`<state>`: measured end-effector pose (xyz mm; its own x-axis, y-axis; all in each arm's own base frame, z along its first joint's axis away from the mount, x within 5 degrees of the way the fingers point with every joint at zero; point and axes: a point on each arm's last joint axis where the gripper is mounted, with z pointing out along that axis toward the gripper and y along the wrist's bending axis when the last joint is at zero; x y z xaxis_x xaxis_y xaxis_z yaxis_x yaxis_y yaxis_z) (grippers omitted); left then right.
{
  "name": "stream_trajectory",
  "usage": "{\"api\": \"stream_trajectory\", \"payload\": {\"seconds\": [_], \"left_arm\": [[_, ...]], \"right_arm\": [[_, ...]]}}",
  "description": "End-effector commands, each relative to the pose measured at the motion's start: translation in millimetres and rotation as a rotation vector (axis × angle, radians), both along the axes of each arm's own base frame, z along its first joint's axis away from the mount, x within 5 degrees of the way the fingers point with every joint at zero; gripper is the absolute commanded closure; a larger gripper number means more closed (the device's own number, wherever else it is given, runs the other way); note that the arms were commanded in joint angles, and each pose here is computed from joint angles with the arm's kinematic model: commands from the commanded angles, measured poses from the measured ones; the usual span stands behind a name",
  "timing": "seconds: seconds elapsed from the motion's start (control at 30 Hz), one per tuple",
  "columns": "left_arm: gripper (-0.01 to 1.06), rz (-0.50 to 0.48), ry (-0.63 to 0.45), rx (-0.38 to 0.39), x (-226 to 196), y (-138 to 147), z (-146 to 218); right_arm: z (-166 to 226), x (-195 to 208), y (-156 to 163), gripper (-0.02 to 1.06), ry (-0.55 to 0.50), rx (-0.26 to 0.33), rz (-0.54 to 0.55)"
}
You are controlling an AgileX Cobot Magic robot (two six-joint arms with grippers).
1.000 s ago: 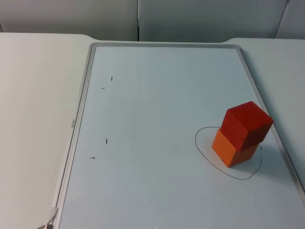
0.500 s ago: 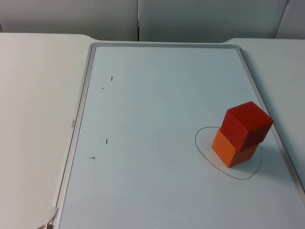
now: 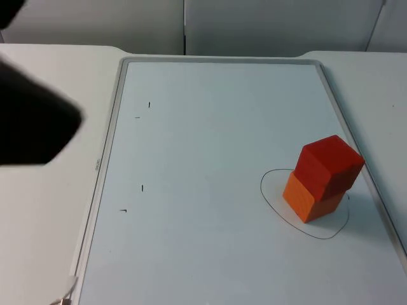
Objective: Pick up one cube with the left hand and another cube with the right hand. First place the cube in the right hand at the target position, then stack the cube in the left hand on top.
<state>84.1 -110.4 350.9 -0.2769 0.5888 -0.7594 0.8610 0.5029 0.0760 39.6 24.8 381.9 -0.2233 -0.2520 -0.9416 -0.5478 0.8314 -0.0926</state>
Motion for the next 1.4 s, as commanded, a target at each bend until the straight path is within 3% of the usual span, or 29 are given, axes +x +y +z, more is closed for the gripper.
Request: {"api": "stream_trajectory", "payload": {"seconds": [0.0,0.13,0.43,0.47,0.6,0.7,0.97,1.37], "left_arm": [[0.14,0.016,-0.024,-0.072,-13.5,14.6,-0.7],[0.14,0.033,-0.117,-0.209,-54.5,64.0,-4.2],[0.14,0.119,-0.162,-0.373,-101.8,126.1,-33.3],[0.14,0.119,-0.162,-0.373,-101.8,126.1,-33.3],[0.14,0.175,-0.076,-0.248,-95.4,123.6,-56.0],[0.14,0.18,-0.061,-0.229,-90.4,117.7,-67.8],[0.14,0.209,-0.081,-0.221,-86.5,117.6,-71.9],[0.14,0.21,-0.08,-0.222,-86.5,117.6,-71.9]], "right_arm": [[-6.2,-4.2,-0.6,0.22,-0.015,0.023,0.017],[-25.6,-22.4,-6.7,0.22,-0.036,0.054,0.06],[-58.6,-43.9,-18.1,0.22,-0.021,0.053,0.074],[-58.6,-43.9,-18.1,0.22,-0.021,0.053,0.074],[-65.8,-56.6,-25.3,0.22,-0.045,0.068,0.079],[-67.9,-57.8,-26.2,0.22,-0.031,0.055,0.081],[-84.0,-56.7,-21.5,0.22,0.075,0.025,0.111],[-98.5,-53.6,-18.5,0.22,0.143,-0.012,0.119]]}}
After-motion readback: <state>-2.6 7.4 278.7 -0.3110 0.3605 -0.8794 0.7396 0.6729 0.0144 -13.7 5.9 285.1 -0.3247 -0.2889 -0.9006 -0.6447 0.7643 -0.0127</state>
